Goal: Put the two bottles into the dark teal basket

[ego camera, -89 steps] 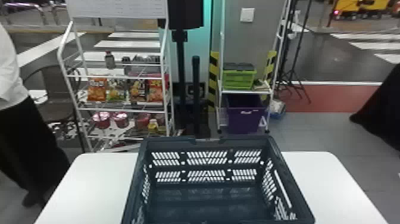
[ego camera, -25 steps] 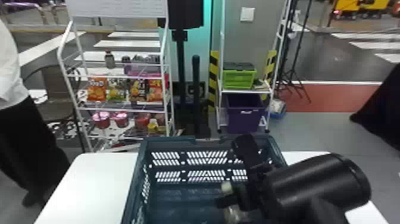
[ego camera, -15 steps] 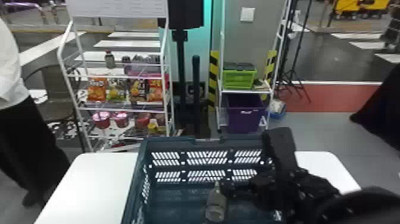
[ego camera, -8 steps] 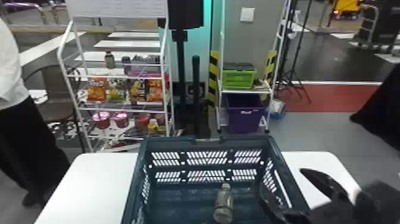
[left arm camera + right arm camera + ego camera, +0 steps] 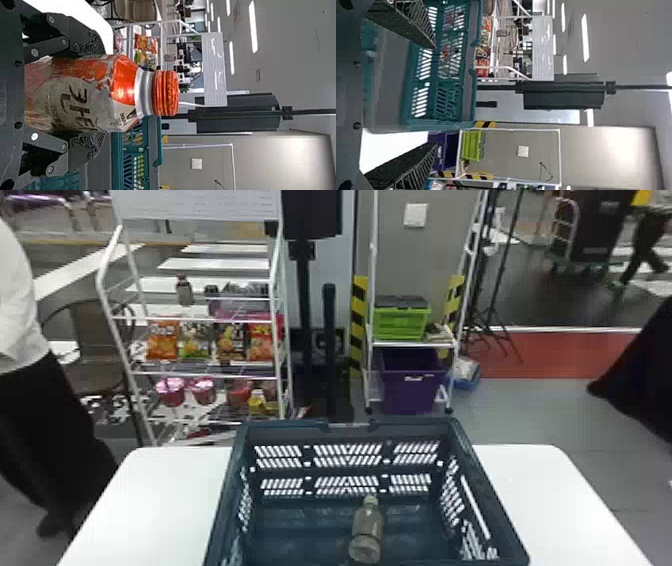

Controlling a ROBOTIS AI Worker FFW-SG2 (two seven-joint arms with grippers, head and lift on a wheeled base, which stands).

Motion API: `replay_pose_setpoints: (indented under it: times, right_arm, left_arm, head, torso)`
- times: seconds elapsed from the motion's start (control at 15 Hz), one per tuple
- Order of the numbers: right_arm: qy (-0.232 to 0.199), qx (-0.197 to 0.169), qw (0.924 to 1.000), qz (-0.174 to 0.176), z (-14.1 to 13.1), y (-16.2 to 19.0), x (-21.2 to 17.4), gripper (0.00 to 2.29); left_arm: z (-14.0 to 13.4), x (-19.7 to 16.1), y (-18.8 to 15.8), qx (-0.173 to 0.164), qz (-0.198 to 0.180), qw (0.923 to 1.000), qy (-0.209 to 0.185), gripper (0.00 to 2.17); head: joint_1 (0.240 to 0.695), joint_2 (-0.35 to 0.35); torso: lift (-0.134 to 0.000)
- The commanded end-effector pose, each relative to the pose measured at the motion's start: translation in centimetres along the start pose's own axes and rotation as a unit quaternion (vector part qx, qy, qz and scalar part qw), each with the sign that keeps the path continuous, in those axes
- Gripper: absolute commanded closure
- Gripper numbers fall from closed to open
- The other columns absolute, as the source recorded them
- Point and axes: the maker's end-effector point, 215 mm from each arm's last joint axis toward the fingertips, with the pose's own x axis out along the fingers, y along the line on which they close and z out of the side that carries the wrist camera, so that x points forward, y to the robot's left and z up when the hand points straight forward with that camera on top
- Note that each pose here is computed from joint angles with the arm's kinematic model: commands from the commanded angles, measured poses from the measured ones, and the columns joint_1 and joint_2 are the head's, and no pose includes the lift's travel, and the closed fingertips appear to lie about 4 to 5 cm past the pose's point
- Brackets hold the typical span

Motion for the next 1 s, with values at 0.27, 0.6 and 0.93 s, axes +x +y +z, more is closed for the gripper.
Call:
replay_pose_setpoints:
  times: [0.27,0.6,0.93]
  right_arm:
    - [0.060,0.044,0.9970,-0.022,-6.2,-0.7,-3.6,0.03]
    - [0.086,0.040,0.9953,-0.022,-8.5,-1.4,-5.2,0.03]
    - [0.095,0.043,0.9943,-0.022,-9.3,-1.6,-5.9,0.03]
  left_arm:
    - [0.7,1.2,-0.1,0.017,0.001,0.9998,0.008,2.15]
    - [6.6,4.7,2.8,0.068,0.035,0.9968,-0.023,2.15]
    - [12.1,10.0,2.7,0.109,0.027,0.9931,-0.032,2.15]
  head:
    - [0.499,0.000]
    - [0.499,0.000]
    - [0.499,0.000]
  torso:
    - [0.000]
    - [0.000]
    - [0.000]
